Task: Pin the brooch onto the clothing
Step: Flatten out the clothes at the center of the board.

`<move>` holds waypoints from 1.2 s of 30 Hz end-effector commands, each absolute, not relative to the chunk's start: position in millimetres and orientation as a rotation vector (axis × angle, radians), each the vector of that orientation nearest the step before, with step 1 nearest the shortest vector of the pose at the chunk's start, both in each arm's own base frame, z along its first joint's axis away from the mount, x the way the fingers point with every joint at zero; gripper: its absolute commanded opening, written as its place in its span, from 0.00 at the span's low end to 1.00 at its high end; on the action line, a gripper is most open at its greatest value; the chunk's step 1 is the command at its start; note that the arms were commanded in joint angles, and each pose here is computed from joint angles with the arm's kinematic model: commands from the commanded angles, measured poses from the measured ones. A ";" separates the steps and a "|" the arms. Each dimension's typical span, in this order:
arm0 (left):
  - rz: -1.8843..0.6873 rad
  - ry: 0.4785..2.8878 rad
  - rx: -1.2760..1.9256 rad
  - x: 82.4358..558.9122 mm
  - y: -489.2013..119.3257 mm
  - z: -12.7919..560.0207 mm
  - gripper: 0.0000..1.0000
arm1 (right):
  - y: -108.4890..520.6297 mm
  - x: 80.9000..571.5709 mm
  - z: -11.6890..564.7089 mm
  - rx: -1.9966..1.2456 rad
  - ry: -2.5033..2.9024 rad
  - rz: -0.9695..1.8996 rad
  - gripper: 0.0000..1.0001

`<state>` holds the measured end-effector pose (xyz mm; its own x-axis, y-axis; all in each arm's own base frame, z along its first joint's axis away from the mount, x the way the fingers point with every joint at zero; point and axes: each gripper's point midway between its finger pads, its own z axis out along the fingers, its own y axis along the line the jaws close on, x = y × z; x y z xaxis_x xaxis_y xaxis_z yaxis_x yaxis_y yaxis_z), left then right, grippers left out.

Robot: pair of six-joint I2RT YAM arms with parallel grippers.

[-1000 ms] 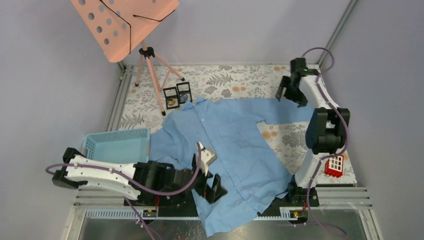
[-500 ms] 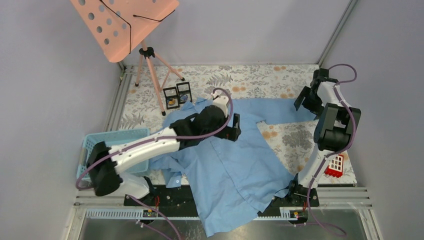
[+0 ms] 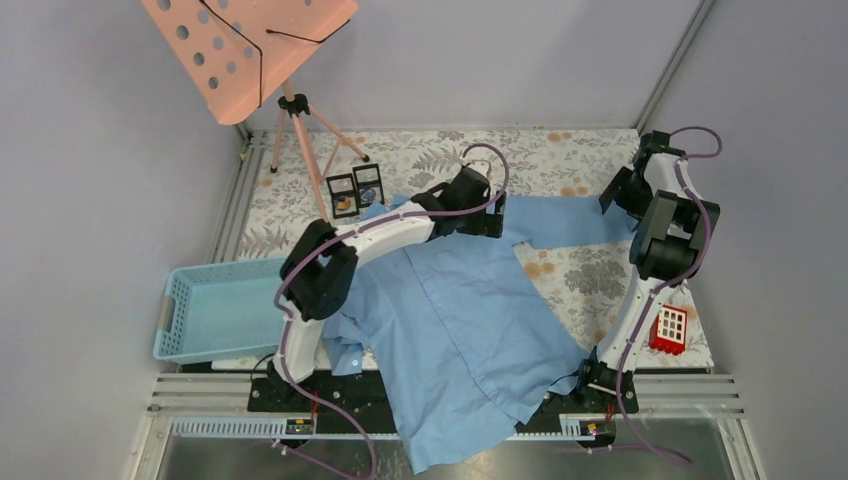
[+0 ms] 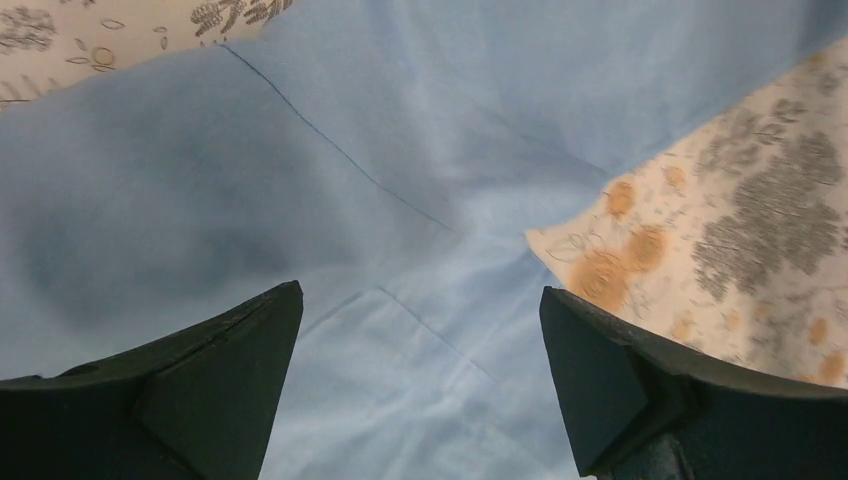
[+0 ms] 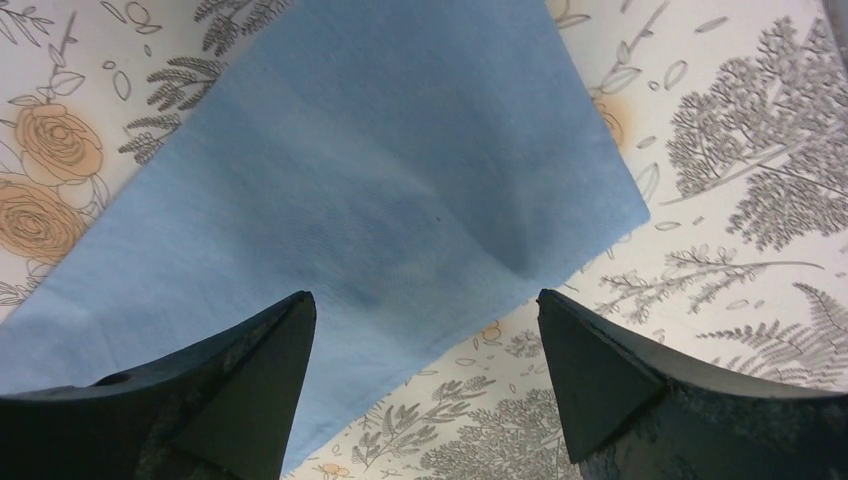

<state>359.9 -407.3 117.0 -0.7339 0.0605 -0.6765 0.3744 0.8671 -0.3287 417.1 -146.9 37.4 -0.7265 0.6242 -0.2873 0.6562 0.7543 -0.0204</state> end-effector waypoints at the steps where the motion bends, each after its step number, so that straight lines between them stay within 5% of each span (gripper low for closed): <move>1: -0.634 2.385 0.295 379.3 -420.7 99.0 0.99 | -144.1 424.7 39.5 1.012 2.707 -0.119 0.85; 9: -0.638 2.433 0.210 407.1 -424.6 66.0 0.99 | -144.2 432.8 27.3 0.995 2.737 -0.091 0.65; 16: -0.707 2.490 0.181 416.8 -435.9 46.4 0.99 | -146.0 448.2 27.3 0.986 2.735 -0.046 0.35; 22: -0.734 2.462 0.172 430.3 -445.8 47.4 0.99 | -155.2 463.3 28.4 0.984 2.730 -0.071 0.00; 36: -0.895 2.367 0.125 468.9 -474.3 60.5 0.99 | -172.5 503.8 88.4 0.938 2.545 -0.062 0.00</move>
